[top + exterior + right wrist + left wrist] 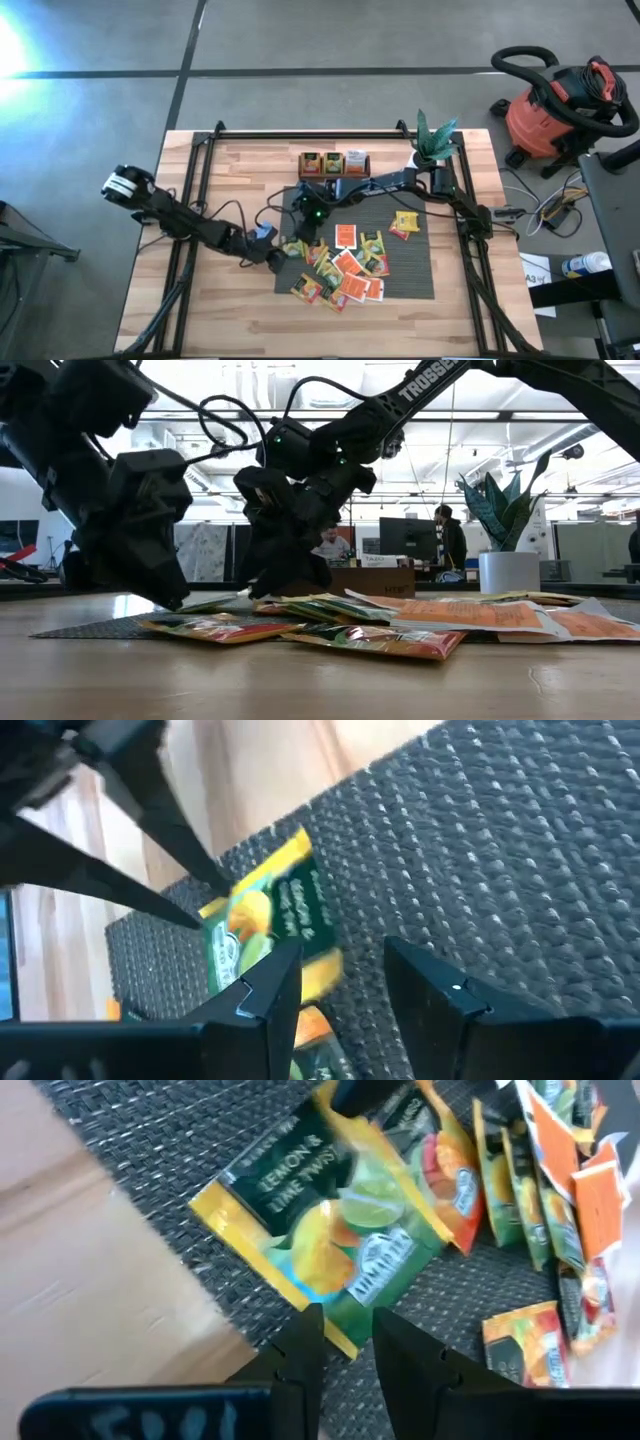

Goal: Pick & Place Tea
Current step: Put the yellow tea bag into the middle section of the wooden organizer

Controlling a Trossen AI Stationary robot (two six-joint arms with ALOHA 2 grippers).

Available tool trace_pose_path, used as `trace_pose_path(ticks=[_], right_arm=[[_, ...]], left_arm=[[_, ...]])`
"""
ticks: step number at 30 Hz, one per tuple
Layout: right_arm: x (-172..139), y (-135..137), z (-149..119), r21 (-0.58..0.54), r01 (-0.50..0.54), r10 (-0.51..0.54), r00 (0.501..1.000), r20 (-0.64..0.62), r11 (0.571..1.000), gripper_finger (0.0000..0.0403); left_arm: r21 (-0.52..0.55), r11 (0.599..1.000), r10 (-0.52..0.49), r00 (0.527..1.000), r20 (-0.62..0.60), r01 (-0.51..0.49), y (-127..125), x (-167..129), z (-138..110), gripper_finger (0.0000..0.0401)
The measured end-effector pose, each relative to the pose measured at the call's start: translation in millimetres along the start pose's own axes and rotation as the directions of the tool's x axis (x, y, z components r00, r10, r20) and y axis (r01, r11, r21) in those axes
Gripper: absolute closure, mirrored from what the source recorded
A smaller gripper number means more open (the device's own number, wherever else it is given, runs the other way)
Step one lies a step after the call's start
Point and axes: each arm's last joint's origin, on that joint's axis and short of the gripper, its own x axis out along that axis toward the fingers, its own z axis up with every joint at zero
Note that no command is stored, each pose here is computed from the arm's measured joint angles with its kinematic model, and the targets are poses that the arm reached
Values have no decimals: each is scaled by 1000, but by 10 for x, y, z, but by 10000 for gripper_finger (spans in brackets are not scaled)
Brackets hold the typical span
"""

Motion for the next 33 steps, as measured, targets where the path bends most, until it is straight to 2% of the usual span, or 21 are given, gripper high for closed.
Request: trace_pose_path(ticks=[8,18,26,33], right_arm=[[11,12,-2,-6,-5,5,1000,3,1000,261],[-3,-27,-92,40,44,-40,995,-88,998,261],[22,36,-63,31,-11,13,999,-53,999,264],[56,109,-93,14,-25,26,998,-52,1000,285]], left_arm=[[-13,1000,7,999,35,-6,23,86,38,317],[-21,1000,9,999,45,-8,31,107,54,317],[-27,1000,7,998,66,-5,27,108,62,317],[-25,1000,4,997,72,-2,23,108,65,317]])
